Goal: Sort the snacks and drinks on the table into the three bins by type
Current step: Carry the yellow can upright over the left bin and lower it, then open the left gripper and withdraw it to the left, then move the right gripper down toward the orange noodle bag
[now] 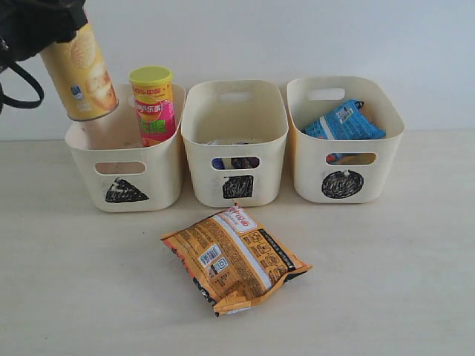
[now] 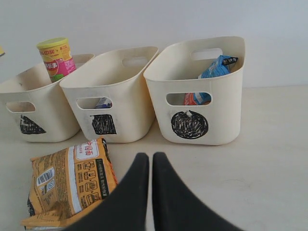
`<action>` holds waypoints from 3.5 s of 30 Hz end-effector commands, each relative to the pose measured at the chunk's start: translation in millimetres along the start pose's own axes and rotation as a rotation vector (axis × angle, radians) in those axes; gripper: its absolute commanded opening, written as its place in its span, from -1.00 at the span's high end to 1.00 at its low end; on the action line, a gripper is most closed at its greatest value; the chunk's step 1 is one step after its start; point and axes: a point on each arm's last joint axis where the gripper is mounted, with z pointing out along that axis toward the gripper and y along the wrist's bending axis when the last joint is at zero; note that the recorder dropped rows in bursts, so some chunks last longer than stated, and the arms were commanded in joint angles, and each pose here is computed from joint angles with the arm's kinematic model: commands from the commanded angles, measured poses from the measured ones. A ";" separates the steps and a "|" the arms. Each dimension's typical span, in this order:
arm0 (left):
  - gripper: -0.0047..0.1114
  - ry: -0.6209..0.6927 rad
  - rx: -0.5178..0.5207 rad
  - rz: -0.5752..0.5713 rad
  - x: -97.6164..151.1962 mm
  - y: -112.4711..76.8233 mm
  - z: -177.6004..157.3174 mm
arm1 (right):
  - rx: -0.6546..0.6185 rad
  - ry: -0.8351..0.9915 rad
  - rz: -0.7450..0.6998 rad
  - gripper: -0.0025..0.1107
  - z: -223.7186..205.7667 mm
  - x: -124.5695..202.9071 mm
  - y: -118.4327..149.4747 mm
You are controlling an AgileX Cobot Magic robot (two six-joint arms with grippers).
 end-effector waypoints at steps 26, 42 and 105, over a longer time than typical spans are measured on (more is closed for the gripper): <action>0.31 0.029 -0.016 0.071 131.6 25.4 63.7 | 0.002 -0.001 -0.002 0.96 -0.3 1.1 -0.4; -0.38 0.147 -0.020 0.170 106.8 21.6 59.0 | 0.002 0.001 -0.002 0.96 -0.3 1.3 -0.4; 0.85 0.095 -0.139 -0.068 70.0 26.2 -291.8 | 0.049 0.292 -0.038 0.96 148.9 -88.6 18.7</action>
